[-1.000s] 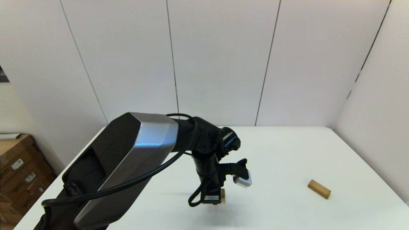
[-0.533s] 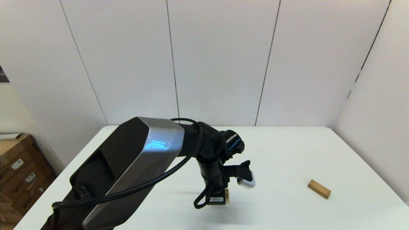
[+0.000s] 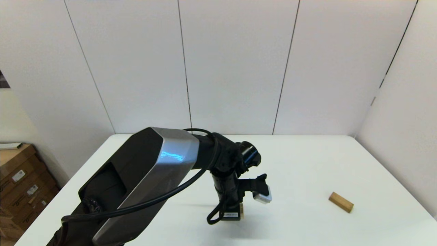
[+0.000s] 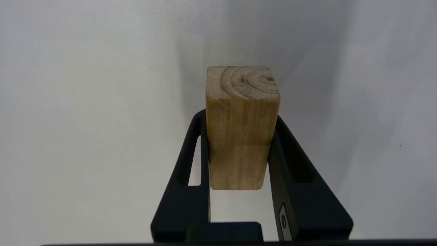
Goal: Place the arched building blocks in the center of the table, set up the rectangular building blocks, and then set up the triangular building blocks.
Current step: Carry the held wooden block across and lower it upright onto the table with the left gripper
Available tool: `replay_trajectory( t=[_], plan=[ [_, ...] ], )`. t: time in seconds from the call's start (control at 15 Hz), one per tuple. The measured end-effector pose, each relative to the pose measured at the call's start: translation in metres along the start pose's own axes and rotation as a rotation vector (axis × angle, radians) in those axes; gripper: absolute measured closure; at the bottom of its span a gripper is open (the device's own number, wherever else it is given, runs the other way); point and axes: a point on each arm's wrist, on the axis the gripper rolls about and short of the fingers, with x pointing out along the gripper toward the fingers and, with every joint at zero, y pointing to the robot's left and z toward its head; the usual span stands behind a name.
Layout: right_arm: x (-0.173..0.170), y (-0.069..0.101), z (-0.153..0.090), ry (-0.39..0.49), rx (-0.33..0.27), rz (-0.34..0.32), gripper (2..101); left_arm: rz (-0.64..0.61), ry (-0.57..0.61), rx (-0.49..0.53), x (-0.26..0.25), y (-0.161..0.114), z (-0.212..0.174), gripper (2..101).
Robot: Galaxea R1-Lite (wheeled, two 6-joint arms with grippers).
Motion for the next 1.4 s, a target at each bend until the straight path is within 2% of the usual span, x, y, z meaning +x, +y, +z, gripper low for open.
replay_trajectory(
  t=[1.4],
  plan=[
    [0.0,0.0,0.0,0.0,0.0,0.0,4.3,0.033,0.019,0.003,0.009,0.0022,0.0018,74.2]
  ],
)
